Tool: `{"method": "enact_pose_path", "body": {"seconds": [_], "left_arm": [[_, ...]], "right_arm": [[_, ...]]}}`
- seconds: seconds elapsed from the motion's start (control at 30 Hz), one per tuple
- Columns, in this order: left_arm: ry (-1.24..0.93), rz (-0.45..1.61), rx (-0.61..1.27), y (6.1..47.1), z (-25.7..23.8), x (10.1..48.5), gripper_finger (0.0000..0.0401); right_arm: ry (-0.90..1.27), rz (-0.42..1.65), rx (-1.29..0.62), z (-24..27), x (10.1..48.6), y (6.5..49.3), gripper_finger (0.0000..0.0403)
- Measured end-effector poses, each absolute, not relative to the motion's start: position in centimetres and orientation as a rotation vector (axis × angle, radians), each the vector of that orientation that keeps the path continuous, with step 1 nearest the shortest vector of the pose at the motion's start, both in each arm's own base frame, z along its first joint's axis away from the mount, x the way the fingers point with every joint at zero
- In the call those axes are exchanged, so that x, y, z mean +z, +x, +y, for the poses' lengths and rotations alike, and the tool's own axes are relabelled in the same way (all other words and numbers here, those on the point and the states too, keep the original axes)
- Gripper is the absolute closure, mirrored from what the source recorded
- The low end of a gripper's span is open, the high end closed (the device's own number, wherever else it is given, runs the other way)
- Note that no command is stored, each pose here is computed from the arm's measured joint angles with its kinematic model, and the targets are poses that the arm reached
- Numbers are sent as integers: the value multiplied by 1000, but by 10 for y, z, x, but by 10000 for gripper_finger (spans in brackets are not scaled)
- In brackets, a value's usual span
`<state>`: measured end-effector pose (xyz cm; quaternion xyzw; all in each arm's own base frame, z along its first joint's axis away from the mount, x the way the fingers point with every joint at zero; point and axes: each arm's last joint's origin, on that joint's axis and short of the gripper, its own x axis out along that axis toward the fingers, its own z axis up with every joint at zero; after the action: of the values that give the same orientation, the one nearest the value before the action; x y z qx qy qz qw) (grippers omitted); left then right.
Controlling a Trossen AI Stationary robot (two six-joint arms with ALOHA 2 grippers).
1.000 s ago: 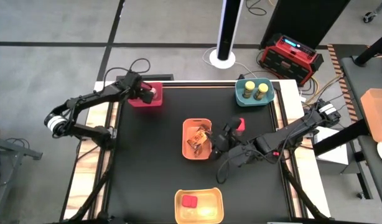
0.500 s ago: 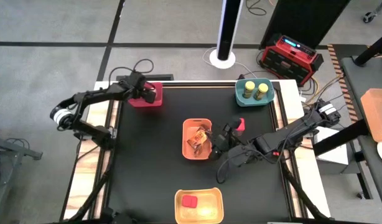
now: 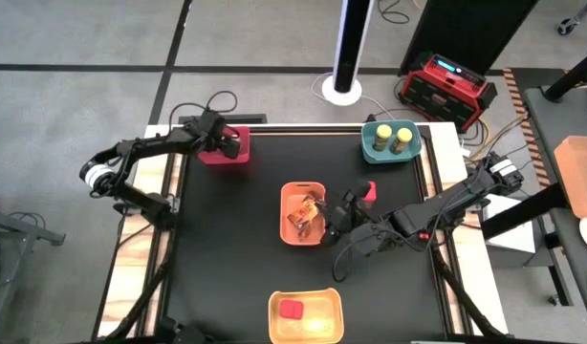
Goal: Sort spices by type
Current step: Put the brown seasoning bottle into the pink bin, then put the red seasoning can into the yellow bin
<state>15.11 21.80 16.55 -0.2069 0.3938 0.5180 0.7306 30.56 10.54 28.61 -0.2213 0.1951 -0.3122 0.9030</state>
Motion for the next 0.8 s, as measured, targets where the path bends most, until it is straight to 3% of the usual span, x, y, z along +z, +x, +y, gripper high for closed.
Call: {"method": "enact_pose_path", "body": {"seconds": [0.4,0.8], "left_arm": [[-446,841,1144,149,215,175,182],[-391,626,1129,137,179,234,182]], "right_arm": [[-453,404,-651,104,286,306,183],[-279,391,-690,69,285,318,184]]}}
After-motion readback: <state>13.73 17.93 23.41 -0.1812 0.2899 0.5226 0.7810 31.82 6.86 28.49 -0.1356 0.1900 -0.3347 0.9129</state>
